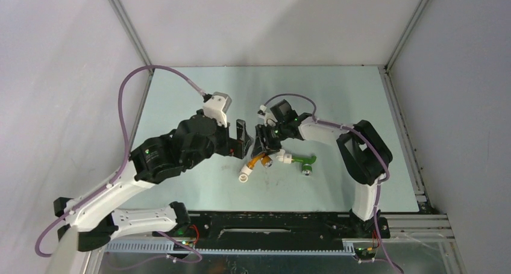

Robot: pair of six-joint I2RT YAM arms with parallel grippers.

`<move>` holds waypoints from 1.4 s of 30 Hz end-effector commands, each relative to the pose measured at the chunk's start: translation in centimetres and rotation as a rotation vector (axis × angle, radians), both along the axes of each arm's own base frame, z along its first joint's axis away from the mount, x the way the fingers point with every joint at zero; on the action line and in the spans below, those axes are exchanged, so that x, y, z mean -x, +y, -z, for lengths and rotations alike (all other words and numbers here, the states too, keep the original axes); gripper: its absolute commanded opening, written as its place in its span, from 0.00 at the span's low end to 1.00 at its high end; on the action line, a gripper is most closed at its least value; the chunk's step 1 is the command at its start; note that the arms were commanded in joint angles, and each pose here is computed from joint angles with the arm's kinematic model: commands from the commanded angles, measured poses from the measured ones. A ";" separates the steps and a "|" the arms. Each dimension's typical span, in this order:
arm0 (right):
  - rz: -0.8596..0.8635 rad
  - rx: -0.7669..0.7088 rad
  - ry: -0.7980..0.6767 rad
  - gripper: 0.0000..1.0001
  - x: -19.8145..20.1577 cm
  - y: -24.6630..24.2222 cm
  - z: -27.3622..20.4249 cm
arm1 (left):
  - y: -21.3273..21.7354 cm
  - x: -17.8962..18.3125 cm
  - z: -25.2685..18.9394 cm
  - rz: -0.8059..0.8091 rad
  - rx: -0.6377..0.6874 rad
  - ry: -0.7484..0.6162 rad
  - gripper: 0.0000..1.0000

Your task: Install the water faucets

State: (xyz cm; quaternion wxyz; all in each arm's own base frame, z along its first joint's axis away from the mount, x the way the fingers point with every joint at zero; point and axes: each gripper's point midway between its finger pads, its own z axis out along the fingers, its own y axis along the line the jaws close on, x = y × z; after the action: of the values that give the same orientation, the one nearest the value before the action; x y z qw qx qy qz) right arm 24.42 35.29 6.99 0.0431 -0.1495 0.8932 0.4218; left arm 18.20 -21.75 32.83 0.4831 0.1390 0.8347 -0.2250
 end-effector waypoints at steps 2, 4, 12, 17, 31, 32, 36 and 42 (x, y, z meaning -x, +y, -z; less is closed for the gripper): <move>-0.002 0.025 -0.157 0.67 -3.1 0.6 -1.9 | 0.5 -0.8 -0.5 -0.039 0.076 0.009 1.00; 0.007 0.075 -0.199 0.85 -3.6 -0.3 -2.0 | 0.9 -1.3 0.0 -0.054 0.084 0.017 1.00; 0.183 0.253 -0.421 1.00 -7.9 -7.5 -6.5 | 4.8 -4.9 3.6 -0.187 0.078 -0.002 1.00; 0.388 0.348 -0.560 0.99 -9.6 -14.8 -10.2 | 9.6 -8.1 5.9 -0.321 0.010 -0.116 1.00; 0.916 0.651 -0.968 0.99 -9.2 -32.7 -7.1 | 24.9 -13.7 14.1 -0.839 -0.276 -0.329 1.00; 0.916 0.656 -0.960 0.99 -9.2 -33.0 -6.3 | 25.1 -14.1 14.8 -0.850 -0.274 -0.339 1.00; 0.917 0.632 -0.979 0.99 -9.8 -33.5 -4.0 | 24.7 -15.4 17.2 -0.825 -0.238 -0.394 1.00; 0.958 0.532 -1.126 0.99 -11.3 -34.1 -4.7 | 24.8 -16.2 18.1 -0.774 -0.314 -0.495 1.00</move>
State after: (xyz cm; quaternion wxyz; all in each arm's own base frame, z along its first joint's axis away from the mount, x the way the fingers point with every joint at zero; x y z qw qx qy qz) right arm 32.26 1.32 6.18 0.5126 0.0540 0.8564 -0.0314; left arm 31.99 2.64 8.73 0.5852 -0.0701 0.7974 0.1297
